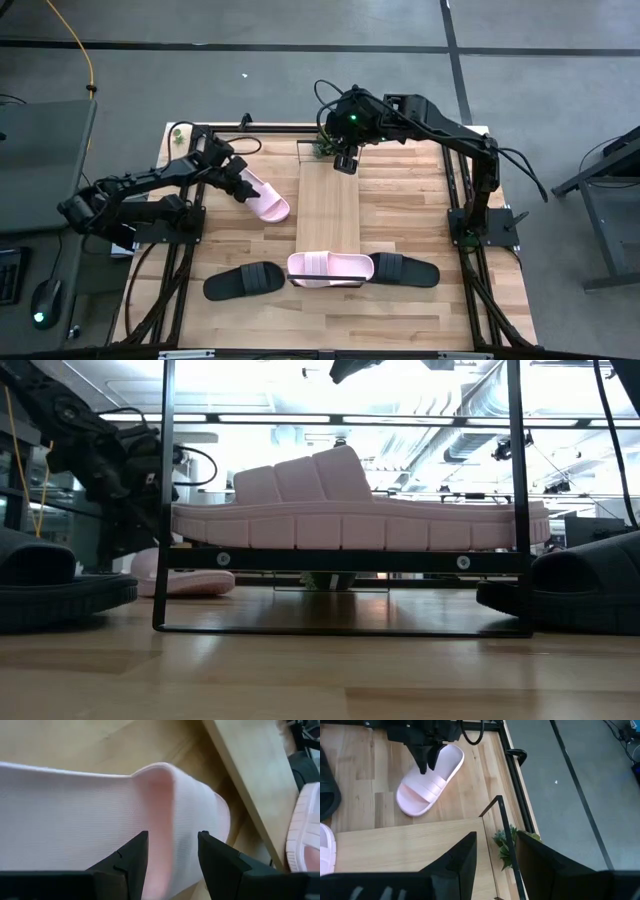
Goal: Pick and place slides into the shelf
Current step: Put the pink slide on the shelf
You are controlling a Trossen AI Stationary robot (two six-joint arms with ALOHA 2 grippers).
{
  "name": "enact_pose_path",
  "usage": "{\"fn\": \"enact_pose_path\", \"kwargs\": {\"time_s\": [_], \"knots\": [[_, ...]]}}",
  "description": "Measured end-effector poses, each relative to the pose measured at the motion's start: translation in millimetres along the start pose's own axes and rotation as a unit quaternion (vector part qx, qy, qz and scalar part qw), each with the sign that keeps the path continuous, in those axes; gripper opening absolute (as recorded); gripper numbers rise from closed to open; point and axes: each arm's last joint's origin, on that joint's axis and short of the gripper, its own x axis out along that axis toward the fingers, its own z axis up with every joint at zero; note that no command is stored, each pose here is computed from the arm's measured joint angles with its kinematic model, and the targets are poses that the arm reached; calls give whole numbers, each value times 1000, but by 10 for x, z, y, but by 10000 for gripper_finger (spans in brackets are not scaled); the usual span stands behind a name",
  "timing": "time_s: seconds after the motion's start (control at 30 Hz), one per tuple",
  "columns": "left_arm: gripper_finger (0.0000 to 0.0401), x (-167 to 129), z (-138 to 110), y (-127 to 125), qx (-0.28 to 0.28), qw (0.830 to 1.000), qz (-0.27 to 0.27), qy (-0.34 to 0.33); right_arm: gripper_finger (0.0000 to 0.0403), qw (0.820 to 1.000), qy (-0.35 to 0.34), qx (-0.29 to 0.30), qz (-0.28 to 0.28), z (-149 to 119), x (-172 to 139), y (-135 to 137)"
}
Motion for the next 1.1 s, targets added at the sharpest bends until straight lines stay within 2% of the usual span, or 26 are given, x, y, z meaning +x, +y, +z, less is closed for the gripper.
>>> {"fn": "enact_pose_path", "kwargs": {"time_s": [0.17, 0.5, 0.63, 0.9, 1.1], "knots": [[156, 66, -12, -117, 25, 1000, -17, 7, 124, 1000, 0, 0, 0, 0, 1, 0], [153, 129, -37, -224, 54, 998, -12, 7, 124, 1000, 0, 8, 6, 0, 3, 4], [122, 127, -31, -216, 56, 998, -3, 3, 124, 1000, -1, 8, 6, 0, 3, 4], [13, 127, -27, -216, 66, 998, -2, 0, 124, 1000, -1, 8, 7, 0, 2, 6], [20, 127, -21, -214, 68, 998, 5, -5, 124, 1000, 0, 11, 7, 0, 2, 5]]}}
